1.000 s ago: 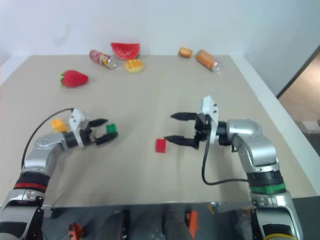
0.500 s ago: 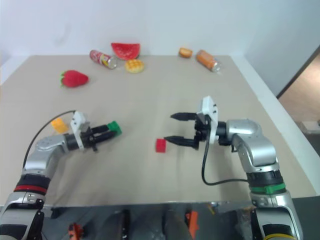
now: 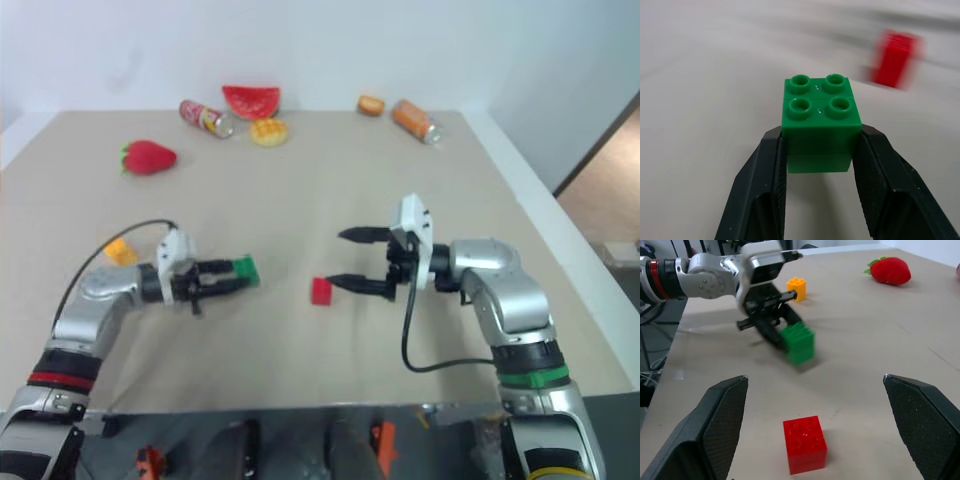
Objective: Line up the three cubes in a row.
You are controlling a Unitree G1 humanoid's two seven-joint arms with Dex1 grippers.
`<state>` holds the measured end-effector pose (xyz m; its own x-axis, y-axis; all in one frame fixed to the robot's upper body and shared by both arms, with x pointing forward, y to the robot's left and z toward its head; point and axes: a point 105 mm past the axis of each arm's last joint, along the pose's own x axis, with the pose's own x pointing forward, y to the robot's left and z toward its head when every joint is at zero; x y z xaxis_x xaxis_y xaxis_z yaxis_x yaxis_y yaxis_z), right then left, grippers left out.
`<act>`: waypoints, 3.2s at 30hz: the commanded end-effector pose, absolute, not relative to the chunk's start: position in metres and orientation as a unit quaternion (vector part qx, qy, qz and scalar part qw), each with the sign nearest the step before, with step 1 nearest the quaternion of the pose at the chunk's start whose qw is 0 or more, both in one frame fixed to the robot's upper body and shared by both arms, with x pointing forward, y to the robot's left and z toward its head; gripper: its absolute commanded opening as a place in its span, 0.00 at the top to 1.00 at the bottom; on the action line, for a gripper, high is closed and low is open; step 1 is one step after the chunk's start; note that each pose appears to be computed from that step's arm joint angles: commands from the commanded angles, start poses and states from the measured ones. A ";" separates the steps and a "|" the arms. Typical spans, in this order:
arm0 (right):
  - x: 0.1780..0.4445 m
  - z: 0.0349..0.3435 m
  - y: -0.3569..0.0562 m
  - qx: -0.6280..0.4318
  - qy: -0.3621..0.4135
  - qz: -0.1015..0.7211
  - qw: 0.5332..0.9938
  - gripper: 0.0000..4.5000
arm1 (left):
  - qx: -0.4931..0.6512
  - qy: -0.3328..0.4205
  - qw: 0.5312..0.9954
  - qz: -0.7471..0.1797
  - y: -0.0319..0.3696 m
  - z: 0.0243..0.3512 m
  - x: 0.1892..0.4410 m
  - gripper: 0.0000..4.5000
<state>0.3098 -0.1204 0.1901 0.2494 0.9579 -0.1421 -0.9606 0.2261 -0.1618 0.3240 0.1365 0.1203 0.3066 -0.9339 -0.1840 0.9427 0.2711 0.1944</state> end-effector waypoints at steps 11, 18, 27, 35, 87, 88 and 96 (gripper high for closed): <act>0.265 0.208 -0.149 -0.084 0.037 0.635 0.767 0.00 | 0.171 -0.007 0.718 -0.675 0.113 0.120 0.333 0.72; 0.260 0.204 -0.150 -0.076 0.042 0.622 0.778 0.00 | 0.173 -0.007 0.700 -0.693 0.099 0.116 0.340 0.72; 0.261 0.200 -0.150 -0.076 0.043 0.614 0.784 0.00 | 0.172 -0.006 0.703 -0.690 0.099 0.117 0.346 0.72; 0.265 0.199 -0.149 -0.080 0.043 0.614 0.784 0.00 | 0.167 0.000 0.707 -0.687 0.103 0.115 0.346 0.54; 0.307 0.220 -0.093 -0.096 -0.074 0.629 0.768 0.00 | -0.068 0.064 0.989 0.113 0.294 0.134 0.319 0.14; 0.307 0.220 -0.093 -0.095 -0.074 0.628 0.769 0.00 | -0.062 0.064 0.989 0.120 0.296 0.134 0.322 0.14; 0.305 0.221 -0.099 -0.097 -0.077 0.615 0.779 0.00 | -0.036 0.072 0.992 0.096 0.286 0.135 0.342 0.14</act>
